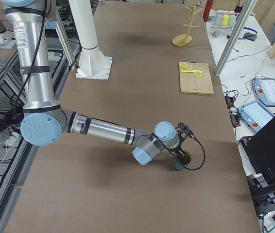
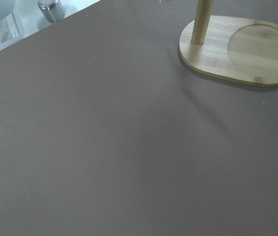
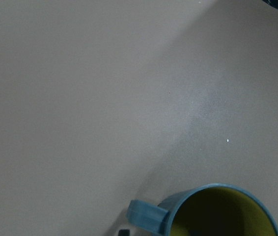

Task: Hang cup on storage rack

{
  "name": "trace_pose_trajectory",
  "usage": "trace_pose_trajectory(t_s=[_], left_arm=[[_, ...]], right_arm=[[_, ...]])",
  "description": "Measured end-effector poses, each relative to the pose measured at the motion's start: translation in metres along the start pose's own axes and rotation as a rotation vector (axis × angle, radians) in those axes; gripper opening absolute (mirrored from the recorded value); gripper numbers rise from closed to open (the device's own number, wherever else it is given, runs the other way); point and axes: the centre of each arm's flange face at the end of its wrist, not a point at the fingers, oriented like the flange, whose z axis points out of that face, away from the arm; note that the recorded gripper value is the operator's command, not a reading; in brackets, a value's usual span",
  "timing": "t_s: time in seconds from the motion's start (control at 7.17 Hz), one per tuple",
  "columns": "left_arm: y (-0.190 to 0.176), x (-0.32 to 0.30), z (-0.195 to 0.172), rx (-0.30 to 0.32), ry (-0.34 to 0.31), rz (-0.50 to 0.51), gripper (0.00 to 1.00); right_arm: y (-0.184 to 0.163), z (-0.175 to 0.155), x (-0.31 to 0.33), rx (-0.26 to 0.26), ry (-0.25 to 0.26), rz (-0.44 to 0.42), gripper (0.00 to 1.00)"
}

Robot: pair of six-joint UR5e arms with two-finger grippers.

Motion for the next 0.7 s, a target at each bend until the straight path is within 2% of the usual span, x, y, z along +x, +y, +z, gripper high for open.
trace_pose_trajectory(t_s=[0.28, 0.42, 0.56, 0.7], left_arm=[[0.000, 0.000, 0.000, -0.001, 0.000, 0.000, 0.99], [0.000, 0.000, 0.000, -0.001, 0.000, 0.000, 0.99], [0.002, 0.000, 0.000, -0.002, 0.000, -0.001, 0.99], [0.005, -0.001, 0.001, -0.001, 0.000, 0.000, 0.99]], right_arm=[[0.005, 0.005, 0.000, -0.021, 0.005, -0.046, 0.50], [0.011, 0.005, 0.004, -0.035, 0.008, -0.070, 0.46], [0.017, 0.005, 0.007, -0.045, 0.010, -0.080, 0.07], [0.020, 0.005, 0.007, -0.050, 0.012, -0.084, 0.00]])
